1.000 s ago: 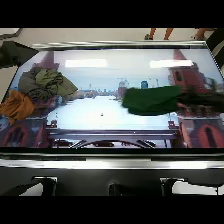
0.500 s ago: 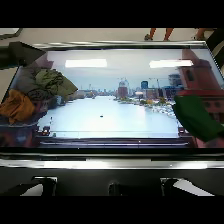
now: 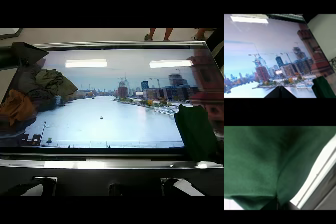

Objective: Fold the shirts.

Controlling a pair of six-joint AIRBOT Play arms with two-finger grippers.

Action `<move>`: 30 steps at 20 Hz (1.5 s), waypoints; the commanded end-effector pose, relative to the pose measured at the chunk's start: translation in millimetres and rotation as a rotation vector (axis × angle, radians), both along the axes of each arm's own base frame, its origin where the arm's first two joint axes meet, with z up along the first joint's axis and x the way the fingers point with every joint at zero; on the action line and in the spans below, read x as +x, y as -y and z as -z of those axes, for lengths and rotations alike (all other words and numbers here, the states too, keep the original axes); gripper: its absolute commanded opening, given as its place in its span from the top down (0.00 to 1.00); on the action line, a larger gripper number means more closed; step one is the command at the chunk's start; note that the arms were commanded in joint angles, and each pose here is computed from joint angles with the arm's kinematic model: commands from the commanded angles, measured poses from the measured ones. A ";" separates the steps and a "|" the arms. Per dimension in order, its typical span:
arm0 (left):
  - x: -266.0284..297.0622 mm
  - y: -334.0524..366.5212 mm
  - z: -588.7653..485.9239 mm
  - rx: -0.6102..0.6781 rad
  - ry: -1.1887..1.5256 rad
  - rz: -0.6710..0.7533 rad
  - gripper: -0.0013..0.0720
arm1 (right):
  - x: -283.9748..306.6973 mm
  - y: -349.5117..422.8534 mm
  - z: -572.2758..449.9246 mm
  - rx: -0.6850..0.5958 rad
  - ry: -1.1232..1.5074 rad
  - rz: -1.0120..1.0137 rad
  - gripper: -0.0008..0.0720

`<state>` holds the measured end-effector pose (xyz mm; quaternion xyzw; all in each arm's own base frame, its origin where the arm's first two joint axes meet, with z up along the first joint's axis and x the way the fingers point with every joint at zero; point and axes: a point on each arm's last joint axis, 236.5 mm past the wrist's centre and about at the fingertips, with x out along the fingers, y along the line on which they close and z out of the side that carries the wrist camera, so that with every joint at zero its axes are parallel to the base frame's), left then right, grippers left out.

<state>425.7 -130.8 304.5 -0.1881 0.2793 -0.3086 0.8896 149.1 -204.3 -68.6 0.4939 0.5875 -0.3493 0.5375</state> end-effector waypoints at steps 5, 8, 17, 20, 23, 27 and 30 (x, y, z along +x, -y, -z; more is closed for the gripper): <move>2.1 -0.1 1.8 -0.002 -0.004 -0.001 0.94 | -17.3 9.3 1.4 -0.052 -0.061 -0.032 0.54; 6.6 -5.3 -3.6 0.006 0.021 -0.026 0.94 | -10.1 40.1 -46.5 -0.138 -0.048 -0.091 0.25; 56.5 -113.8 164.7 0.834 -0.342 -0.352 0.69 | 270.3 -31.3 -278.7 -0.831 0.547 -0.747 0.25; -21.9 -82.4 272.9 0.819 -0.810 -0.101 0.05 | 240.2 -137.2 -149.3 -0.344 0.238 -0.996 0.25; -36.2 -59.0 298.8 0.664 -0.743 -0.164 0.07 | 211.5 -197.0 -97.9 -0.013 0.216 -1.033 0.25; -43.5 -61.0 300.5 0.646 -0.664 -0.213 0.07 | 208.0 -184.8 -85.8 -0.071 0.189 -0.992 0.24; -42.9 -60.7 301.3 0.644 -0.663 -0.214 0.07 | 196.3 -186.6 -86.0 -0.040 0.149 -1.003 0.24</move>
